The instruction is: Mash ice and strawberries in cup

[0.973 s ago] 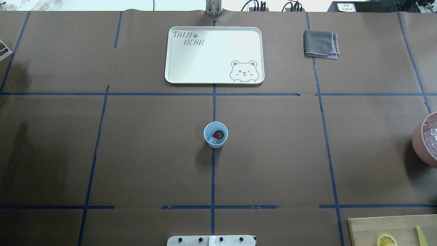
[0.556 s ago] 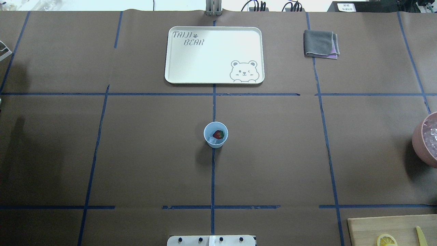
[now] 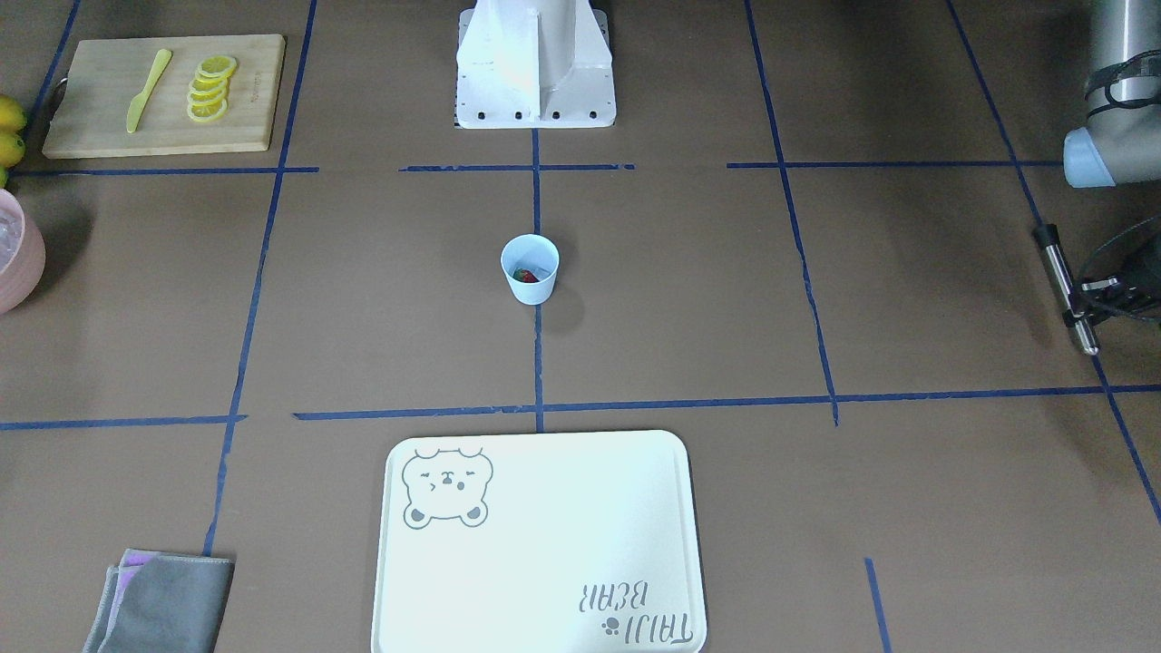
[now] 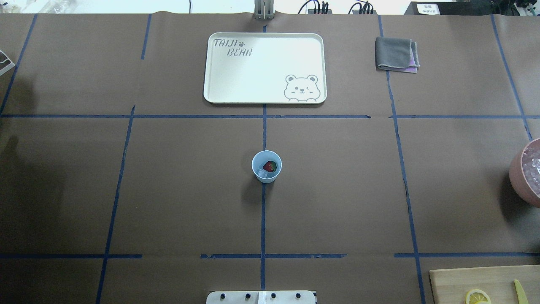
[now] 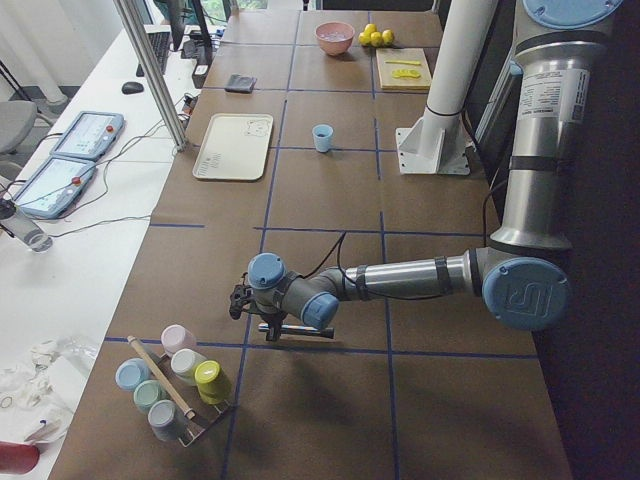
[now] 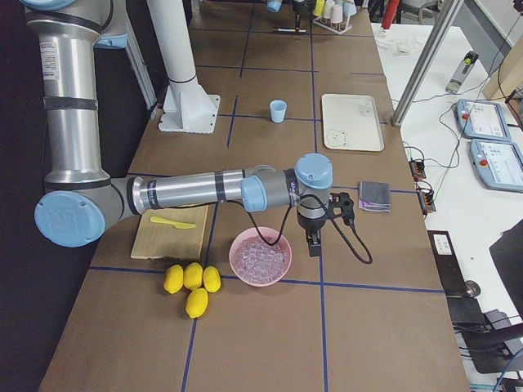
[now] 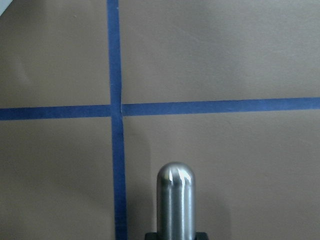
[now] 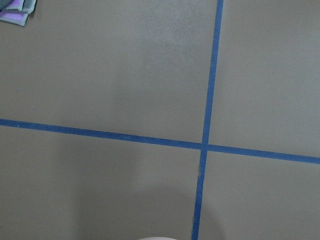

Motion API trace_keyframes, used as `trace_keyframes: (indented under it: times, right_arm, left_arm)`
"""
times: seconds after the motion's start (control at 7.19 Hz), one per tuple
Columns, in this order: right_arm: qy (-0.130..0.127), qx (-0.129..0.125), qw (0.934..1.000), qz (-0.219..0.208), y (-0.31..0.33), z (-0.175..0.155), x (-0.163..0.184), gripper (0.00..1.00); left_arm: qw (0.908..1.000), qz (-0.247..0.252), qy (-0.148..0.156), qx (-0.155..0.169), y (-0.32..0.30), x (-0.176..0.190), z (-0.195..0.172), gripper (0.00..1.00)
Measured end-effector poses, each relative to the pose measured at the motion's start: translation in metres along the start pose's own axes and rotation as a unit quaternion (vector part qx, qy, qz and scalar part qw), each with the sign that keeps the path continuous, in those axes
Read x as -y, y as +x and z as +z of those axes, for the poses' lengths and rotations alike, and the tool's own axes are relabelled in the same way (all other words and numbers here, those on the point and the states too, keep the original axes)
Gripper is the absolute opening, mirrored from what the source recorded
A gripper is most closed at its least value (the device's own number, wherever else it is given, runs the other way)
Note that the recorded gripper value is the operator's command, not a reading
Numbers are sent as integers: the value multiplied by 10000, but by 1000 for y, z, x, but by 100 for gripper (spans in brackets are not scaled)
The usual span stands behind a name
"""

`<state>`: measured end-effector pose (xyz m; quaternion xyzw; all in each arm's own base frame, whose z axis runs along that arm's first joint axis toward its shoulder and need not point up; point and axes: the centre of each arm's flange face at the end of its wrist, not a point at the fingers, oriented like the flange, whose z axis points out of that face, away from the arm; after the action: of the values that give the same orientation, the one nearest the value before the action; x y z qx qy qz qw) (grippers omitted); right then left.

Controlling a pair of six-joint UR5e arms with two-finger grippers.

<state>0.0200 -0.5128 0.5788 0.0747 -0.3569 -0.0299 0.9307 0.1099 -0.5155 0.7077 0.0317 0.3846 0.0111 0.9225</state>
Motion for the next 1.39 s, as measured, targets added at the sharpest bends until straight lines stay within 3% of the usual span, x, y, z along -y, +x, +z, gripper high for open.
trace_keyframes:
  times: [0.28, 0.42, 0.56, 0.97, 1.39]
  right_arm:
    - [3, -2, 10000, -3, 0, 0, 0, 100]
    - [4, 1, 10000, -4, 0, 0, 0, 100]
    - [5, 4, 10000, -4, -1, -1, 0, 100]
    - [12, -8, 10000, -9, -1, -1, 0, 100]
    - [-8, 18, 10000, 2, 0, 0, -1, 100]
  left_arm:
    - [10000, 4, 19, 10, 0, 1, 1, 60]
    - [10000, -2, 16, 11, 0, 1, 2, 94]
    - [10000, -10, 15, 8, 0, 1, 2, 100]
    - [10000, -7, 23, 1, 0, 1, 1, 100]
    - [9993, 172, 311, -117, 21, 12, -29, 100]
